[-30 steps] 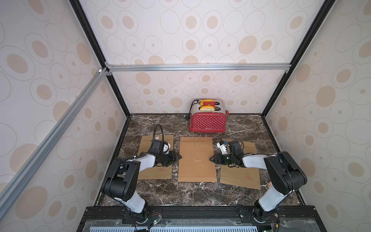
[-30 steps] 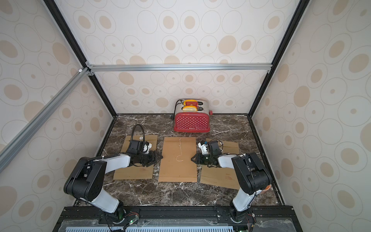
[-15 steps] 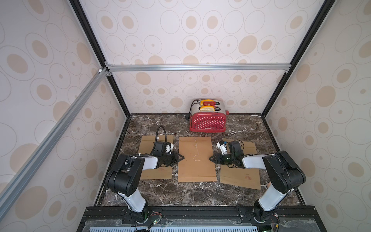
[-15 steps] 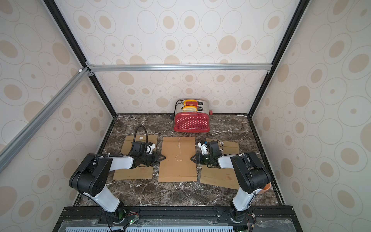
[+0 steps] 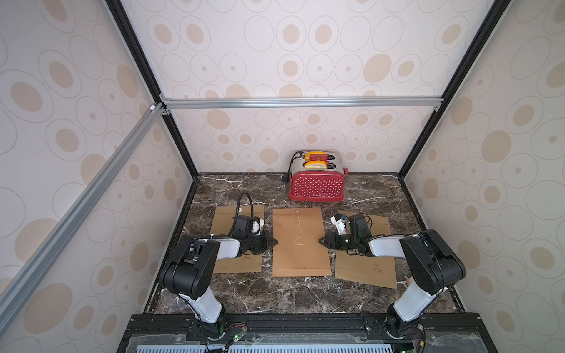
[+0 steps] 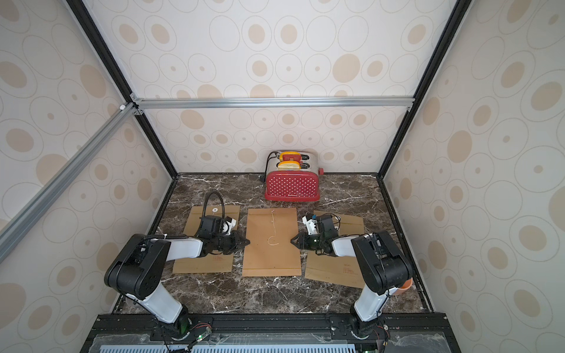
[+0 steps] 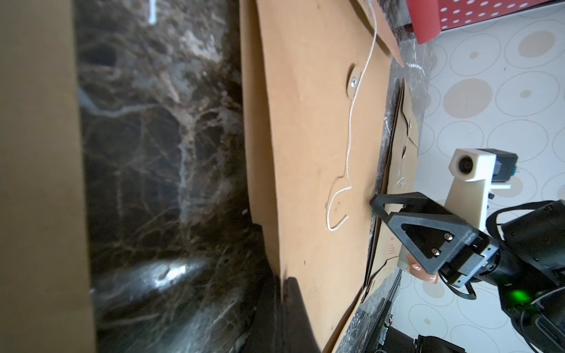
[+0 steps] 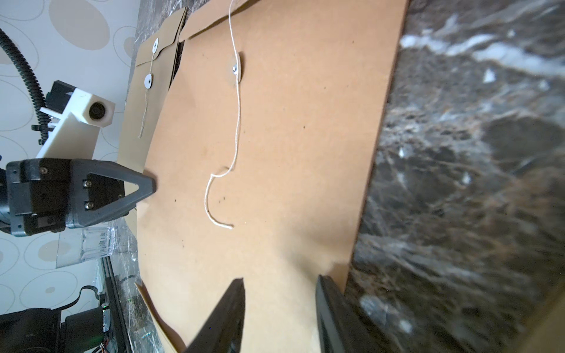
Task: Close the mouth of the file bag
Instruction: Pick up the file bag from the center of the board.
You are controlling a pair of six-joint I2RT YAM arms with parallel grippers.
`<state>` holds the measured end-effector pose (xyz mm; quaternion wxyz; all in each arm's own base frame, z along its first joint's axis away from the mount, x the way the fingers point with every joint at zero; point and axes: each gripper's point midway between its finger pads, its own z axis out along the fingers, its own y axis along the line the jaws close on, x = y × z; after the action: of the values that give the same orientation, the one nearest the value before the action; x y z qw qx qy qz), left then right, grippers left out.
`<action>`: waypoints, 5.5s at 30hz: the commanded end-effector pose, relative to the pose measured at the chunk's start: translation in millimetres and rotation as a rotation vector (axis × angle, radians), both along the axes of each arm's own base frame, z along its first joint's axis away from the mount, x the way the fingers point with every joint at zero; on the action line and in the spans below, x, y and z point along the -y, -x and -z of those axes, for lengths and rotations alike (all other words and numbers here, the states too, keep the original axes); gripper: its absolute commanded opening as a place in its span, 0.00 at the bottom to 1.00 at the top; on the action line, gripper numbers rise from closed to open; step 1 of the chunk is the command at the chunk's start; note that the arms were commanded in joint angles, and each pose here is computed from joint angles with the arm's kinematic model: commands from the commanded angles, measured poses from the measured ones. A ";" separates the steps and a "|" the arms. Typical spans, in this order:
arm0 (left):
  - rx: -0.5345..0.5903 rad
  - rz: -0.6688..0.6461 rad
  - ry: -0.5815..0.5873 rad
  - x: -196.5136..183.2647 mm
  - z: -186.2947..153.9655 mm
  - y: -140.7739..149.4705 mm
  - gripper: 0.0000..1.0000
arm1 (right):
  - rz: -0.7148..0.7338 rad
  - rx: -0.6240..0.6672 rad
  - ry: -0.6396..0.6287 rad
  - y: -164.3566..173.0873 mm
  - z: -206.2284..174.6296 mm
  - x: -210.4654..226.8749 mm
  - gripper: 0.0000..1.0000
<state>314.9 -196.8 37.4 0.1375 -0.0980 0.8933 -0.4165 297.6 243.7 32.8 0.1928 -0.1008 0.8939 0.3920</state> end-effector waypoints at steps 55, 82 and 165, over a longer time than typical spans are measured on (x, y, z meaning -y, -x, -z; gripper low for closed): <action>0.806 0.355 0.284 32.9 -301.3 37.2 0.00 | -0.204 0.465 -0.591 -47.7 -288.2 38.3 0.54; 0.926 0.133 0.193 -0.5 -356.9 -15.1 0.88 | -0.295 0.679 -0.518 52.6 -354.1 40.2 0.00; 1.024 0.365 0.477 38.8 -383.7 20.5 0.00 | -0.363 0.603 -0.596 31.1 -378.3 17.4 0.00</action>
<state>302.0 -233.6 407.0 0.4430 0.2181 0.6148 -0.6150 267.5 224.1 397.4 0.3740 -0.2891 0.6290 0.6171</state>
